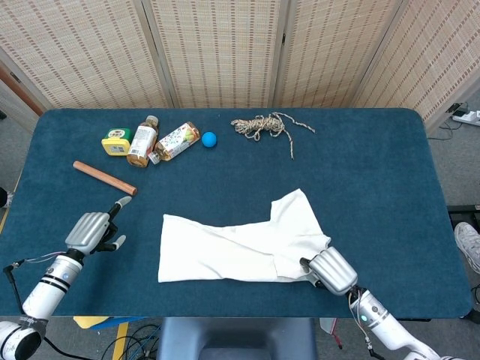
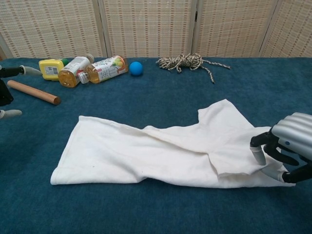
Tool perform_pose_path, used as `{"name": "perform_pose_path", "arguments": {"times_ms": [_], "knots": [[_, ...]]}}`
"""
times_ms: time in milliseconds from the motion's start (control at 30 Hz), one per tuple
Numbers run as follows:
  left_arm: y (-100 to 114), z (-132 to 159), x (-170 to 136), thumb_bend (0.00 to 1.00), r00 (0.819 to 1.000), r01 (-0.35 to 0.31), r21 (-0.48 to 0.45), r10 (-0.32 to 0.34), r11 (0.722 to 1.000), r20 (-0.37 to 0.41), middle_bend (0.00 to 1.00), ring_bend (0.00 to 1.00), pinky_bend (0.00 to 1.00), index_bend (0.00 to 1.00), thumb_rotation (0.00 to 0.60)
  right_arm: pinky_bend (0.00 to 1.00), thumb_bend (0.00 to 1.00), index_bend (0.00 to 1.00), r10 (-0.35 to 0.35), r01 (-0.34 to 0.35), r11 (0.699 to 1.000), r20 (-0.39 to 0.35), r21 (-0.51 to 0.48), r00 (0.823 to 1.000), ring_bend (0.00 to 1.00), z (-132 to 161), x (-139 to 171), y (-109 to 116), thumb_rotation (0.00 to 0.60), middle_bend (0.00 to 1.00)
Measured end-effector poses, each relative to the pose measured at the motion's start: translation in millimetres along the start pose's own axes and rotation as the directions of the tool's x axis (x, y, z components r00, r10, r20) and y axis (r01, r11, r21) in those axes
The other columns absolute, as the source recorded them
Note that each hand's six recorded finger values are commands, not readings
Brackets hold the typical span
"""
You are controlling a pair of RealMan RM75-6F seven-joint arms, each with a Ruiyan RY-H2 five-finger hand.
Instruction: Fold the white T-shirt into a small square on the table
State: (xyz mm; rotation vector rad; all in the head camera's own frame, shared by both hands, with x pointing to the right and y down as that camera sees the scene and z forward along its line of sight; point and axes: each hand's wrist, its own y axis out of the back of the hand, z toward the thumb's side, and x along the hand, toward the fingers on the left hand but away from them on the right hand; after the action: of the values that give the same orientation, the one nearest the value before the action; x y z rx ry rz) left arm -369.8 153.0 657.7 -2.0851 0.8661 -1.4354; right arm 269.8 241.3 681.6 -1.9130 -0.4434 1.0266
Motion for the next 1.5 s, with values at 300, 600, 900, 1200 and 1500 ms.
{"name": "perform_pose_path", "arguments": {"times_ms": [300,600,900,1200,1500], "knots": [[3,2,-1,0.4,1.0,-0.008,0.002,0.008,1.0,0.004,0.97,0.92,1.0,0.0,0.6,1.0,0.53,0.64,-0.094,0.097,0.995,0.067,-0.035,0.993,0.99,-14,-28,24,0.6,0.89],[3,-1,-5,0.4,1.0,-0.008,0.002,0.008,1.0,-0.008,0.97,0.92,1.0,0.0,0.6,1.0,0.53,0.64,-0.147,0.153,0.987,0.116,-0.04,0.982,0.99,-29,-81,48,0.6,0.89],[-1,-9,-10,0.4,1.0,0.0,-0.002,0.0,1.0,-0.029,0.97,0.92,1.0,0.0,0.6,1.0,0.53,0.64,-0.105,0.108,0.994,0.15,-0.007,0.983,0.99,-45,-112,39,0.6,0.89],[-2,-15,-13,0.4,0.999,0.004,-0.005,-0.004,1.0,-0.044,0.97,0.92,1.0,0.0,0.6,1.0,0.53,0.64,-0.098,0.104,0.994,0.212,-0.016,0.972,0.99,-61,-140,32,0.6,0.89],[-1,-17,-16,0.4,0.999,0.003,-0.003,-0.003,1.0,-0.05,0.97,0.92,1.0,0.0,0.6,1.0,0.5,0.55,-0.067,0.069,0.998,0.242,-0.003,0.968,0.99,-71,-161,29,0.6,0.89]]}}
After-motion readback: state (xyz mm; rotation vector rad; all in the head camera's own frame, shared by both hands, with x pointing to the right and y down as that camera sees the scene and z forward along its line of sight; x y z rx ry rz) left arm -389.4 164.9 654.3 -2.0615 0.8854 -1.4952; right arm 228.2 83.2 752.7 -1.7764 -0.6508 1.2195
